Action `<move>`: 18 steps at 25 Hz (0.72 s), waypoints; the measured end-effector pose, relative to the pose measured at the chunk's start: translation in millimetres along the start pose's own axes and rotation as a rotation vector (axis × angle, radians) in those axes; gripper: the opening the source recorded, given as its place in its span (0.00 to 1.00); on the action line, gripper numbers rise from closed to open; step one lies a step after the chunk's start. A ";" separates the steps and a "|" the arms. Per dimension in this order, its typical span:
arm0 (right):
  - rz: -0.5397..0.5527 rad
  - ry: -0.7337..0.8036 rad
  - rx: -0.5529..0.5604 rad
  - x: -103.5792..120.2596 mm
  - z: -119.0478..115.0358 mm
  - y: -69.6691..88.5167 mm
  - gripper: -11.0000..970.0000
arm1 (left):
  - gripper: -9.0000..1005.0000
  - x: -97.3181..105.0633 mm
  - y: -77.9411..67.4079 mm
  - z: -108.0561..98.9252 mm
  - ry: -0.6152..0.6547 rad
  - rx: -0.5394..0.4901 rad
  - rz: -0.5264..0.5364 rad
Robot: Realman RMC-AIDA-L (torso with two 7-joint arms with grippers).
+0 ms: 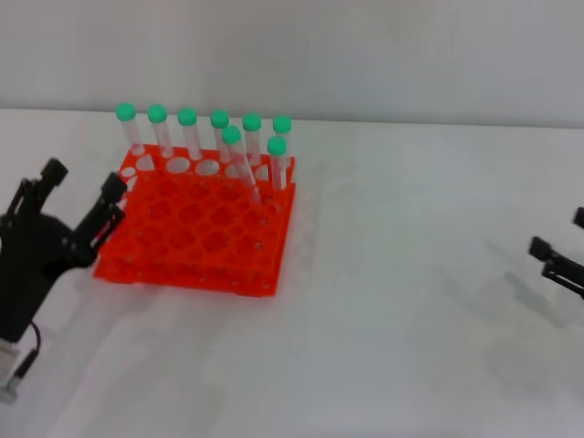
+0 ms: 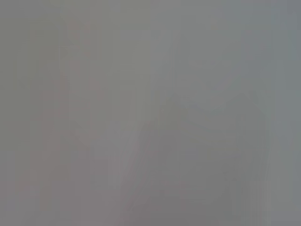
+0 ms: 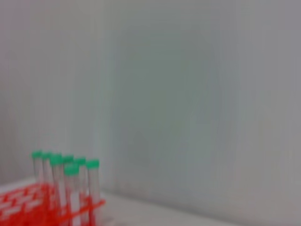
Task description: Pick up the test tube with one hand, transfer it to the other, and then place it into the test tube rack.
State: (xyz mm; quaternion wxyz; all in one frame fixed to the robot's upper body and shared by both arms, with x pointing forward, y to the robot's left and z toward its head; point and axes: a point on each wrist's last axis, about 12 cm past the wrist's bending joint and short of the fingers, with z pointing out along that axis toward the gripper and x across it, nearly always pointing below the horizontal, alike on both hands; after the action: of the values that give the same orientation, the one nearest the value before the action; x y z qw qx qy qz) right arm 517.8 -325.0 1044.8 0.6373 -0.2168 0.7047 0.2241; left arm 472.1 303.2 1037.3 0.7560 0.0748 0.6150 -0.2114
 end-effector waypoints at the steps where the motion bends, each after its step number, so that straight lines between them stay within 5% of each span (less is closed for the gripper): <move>1: -0.008 -0.037 0.014 3.5 -7.6 3.1 0.89 | 0.84 3.0 -3.5 -3.0 0.002 0.004 -0.012; 7: -0.030 -0.117 0.088 15.4 -29.6 13.2 0.89 | 0.84 14.4 -17.9 -21.8 0.029 0.021 -0.024; 18: 0.030 -0.158 0.229 18.8 -40.4 5.0 0.89 | 0.84 5.1 -2.9 -62.5 -0.039 -0.176 0.037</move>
State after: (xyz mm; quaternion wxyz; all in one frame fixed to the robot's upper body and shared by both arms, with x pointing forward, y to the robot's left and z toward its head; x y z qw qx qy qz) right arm 480.7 -345.2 1029.8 0.7081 -0.1137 0.6763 0.1681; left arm 415.6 322.7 1018.2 0.7751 0.0152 0.6150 -0.1441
